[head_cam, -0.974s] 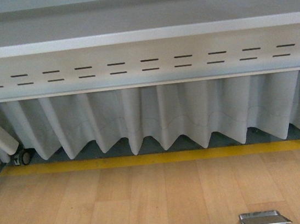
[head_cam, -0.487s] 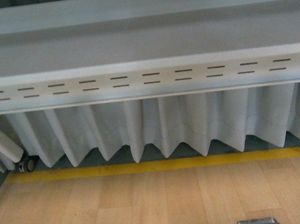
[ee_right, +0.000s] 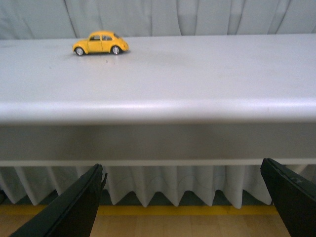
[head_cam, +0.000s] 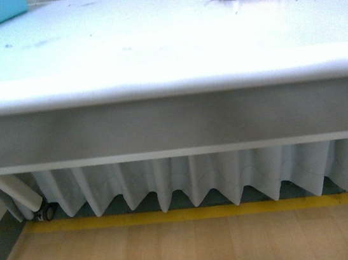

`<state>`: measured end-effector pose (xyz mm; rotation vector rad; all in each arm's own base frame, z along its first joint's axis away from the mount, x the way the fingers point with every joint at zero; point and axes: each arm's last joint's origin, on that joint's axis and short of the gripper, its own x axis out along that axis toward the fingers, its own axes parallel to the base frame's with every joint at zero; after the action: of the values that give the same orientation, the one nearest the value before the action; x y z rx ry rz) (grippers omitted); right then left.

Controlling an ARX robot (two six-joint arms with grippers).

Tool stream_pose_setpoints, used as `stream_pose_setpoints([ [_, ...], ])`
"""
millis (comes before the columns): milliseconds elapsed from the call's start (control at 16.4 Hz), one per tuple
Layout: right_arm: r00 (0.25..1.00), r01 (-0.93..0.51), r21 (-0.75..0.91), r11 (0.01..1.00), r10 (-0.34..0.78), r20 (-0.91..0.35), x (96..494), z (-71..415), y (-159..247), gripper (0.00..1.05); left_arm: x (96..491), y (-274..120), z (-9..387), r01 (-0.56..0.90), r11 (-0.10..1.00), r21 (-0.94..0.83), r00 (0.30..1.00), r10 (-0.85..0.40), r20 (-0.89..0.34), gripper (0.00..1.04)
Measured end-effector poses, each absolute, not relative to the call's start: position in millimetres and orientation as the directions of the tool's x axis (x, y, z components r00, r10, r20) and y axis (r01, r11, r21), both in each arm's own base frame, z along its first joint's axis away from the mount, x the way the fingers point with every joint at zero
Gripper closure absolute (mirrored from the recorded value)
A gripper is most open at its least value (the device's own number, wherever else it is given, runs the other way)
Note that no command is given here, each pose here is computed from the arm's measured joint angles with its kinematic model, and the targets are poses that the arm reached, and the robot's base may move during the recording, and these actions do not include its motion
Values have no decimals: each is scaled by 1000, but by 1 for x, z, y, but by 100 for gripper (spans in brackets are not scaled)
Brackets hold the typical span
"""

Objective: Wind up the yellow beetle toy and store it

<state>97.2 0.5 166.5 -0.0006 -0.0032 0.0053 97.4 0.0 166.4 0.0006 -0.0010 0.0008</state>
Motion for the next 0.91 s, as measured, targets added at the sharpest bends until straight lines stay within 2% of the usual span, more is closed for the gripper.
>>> stream_pose_setpoints([
  [914,1000,-5,-1,1000,5,6,97,167,1,7,97,0,167,0,1000,0,1000,0,4,7],
])
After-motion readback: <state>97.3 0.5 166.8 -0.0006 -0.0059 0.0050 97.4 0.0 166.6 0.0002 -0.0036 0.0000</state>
